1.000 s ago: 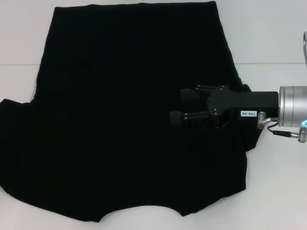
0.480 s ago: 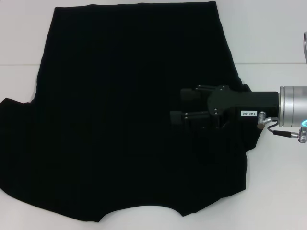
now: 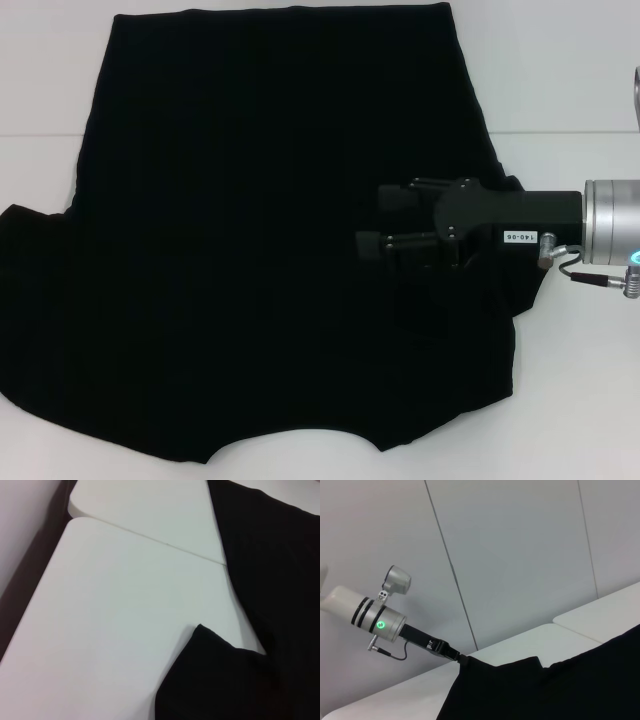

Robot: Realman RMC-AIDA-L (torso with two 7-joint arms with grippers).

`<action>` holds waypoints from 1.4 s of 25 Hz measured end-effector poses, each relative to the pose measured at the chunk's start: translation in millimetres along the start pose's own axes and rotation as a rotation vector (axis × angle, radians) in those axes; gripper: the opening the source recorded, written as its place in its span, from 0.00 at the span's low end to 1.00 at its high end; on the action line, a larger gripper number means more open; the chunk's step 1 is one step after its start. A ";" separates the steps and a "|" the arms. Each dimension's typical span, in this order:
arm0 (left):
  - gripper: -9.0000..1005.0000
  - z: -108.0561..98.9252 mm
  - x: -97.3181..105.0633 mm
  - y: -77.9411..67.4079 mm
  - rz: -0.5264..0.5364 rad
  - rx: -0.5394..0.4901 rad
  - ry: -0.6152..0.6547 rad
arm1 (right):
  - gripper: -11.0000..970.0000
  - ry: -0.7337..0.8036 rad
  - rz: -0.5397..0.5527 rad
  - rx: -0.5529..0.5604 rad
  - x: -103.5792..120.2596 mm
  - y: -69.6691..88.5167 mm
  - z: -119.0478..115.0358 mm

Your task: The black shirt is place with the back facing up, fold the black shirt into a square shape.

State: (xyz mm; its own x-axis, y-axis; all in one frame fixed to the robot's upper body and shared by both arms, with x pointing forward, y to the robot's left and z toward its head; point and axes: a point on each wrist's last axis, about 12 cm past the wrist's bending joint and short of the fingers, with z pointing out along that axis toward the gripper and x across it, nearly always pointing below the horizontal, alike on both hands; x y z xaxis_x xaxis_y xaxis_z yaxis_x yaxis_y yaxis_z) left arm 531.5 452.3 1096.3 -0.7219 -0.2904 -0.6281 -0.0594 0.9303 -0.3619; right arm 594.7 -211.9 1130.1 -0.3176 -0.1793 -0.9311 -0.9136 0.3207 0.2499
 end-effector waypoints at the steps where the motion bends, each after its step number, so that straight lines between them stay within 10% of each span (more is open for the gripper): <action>1: 0.01 0.0 -0.5 -0.4 0.001 0.003 0.000 | 0.93 0.000 0.001 0.001 0.3 0.0 -0.2; 9: 0.05 1.7 -19.1 -28.9 0.065 0.189 -0.056 | 0.93 -0.014 0.016 0.020 3.6 -1.5 -6.0; 20: 0.11 70.9 -12.3 -158.7 0.450 0.473 0.124 | 0.93 -0.027 0.031 0.033 8.2 -1.8 -12.8; 30: 0.24 58.0 -13.4 -149.5 0.364 0.515 0.031 | 0.93 -0.047 0.038 0.053 5.7 -4.8 -19.2; 35: 0.34 29.2 -6.3 -146.6 0.403 0.771 -0.096 | 0.93 -0.081 0.186 0.141 -1.1 -20.0 -44.0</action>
State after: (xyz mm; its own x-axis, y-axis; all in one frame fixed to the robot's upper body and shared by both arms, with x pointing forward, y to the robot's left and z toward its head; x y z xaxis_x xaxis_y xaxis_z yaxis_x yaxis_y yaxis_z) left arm 564.8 311.1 1133.2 -0.5240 -0.0217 -0.8514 0.6960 0.5653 -0.4428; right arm 602.2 -259.0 1137.8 -0.4508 -0.0316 -0.8921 -0.7948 0.4692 0.3850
